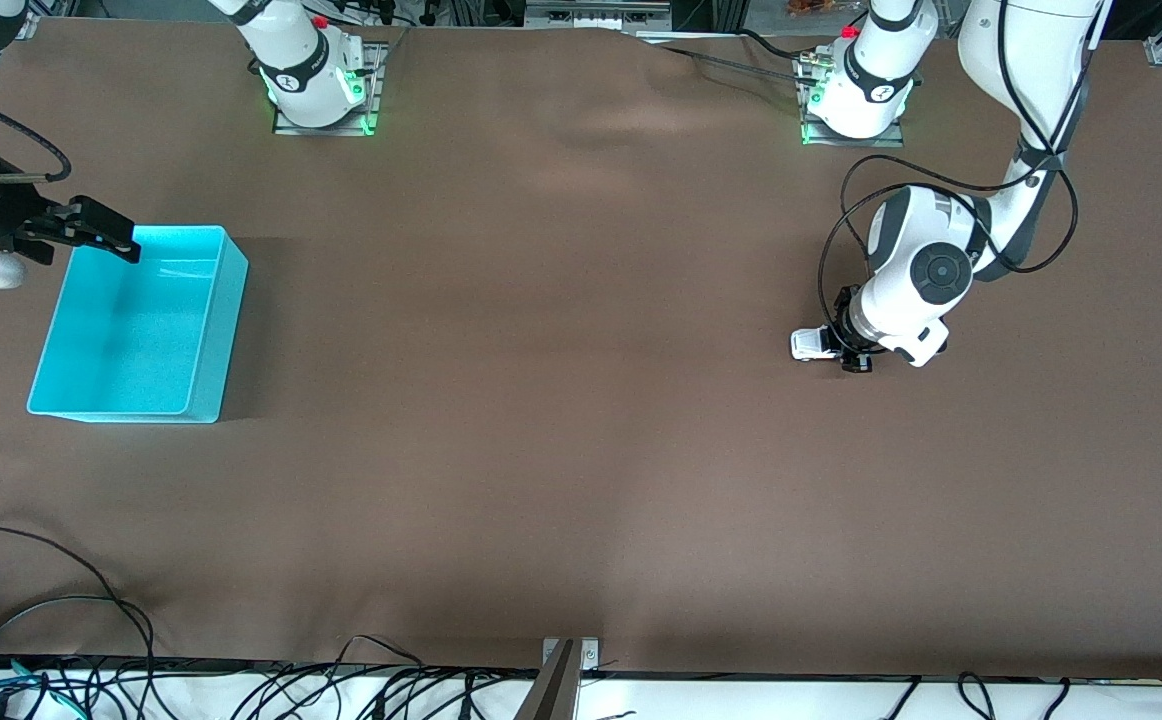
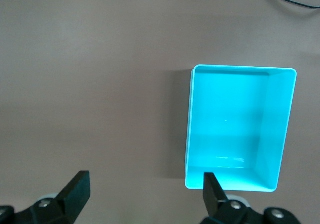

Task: Wind and store white jeep toy

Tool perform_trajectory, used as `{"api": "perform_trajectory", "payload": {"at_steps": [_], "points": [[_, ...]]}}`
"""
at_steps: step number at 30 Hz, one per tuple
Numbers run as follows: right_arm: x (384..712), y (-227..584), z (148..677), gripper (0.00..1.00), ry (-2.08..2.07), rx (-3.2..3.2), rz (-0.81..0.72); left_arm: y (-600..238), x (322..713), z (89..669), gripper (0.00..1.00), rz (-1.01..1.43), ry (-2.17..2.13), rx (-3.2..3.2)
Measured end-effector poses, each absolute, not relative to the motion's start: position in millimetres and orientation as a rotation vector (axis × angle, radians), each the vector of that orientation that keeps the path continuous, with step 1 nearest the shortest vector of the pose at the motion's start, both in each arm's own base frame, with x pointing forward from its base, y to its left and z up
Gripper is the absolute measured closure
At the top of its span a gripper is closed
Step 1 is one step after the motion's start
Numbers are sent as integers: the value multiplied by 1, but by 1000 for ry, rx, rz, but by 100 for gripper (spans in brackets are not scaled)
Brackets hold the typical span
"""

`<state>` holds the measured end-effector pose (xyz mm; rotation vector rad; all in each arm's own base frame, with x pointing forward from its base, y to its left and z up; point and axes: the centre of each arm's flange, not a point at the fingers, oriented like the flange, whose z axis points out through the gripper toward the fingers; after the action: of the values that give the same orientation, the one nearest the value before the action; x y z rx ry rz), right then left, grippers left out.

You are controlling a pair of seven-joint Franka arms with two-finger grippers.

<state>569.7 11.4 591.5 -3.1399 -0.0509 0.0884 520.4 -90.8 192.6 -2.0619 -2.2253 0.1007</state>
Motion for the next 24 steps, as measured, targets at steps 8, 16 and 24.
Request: {"api": "perform_trajectory", "payload": {"at_steps": [8, 16, 24], "points": [[570, 11, 592, 0, -51, -3140, 88, -56, 524, 192, 48, 48, -2190, -2052], [570, 11, 592, 0, -51, -3140, 88, -21, 526, 191, 48, 45, -2167, -2066], [570, 11, 592, 0, -51, -3140, 88, 10, 527, 191, 48, 51, -2172, -2065]]}}
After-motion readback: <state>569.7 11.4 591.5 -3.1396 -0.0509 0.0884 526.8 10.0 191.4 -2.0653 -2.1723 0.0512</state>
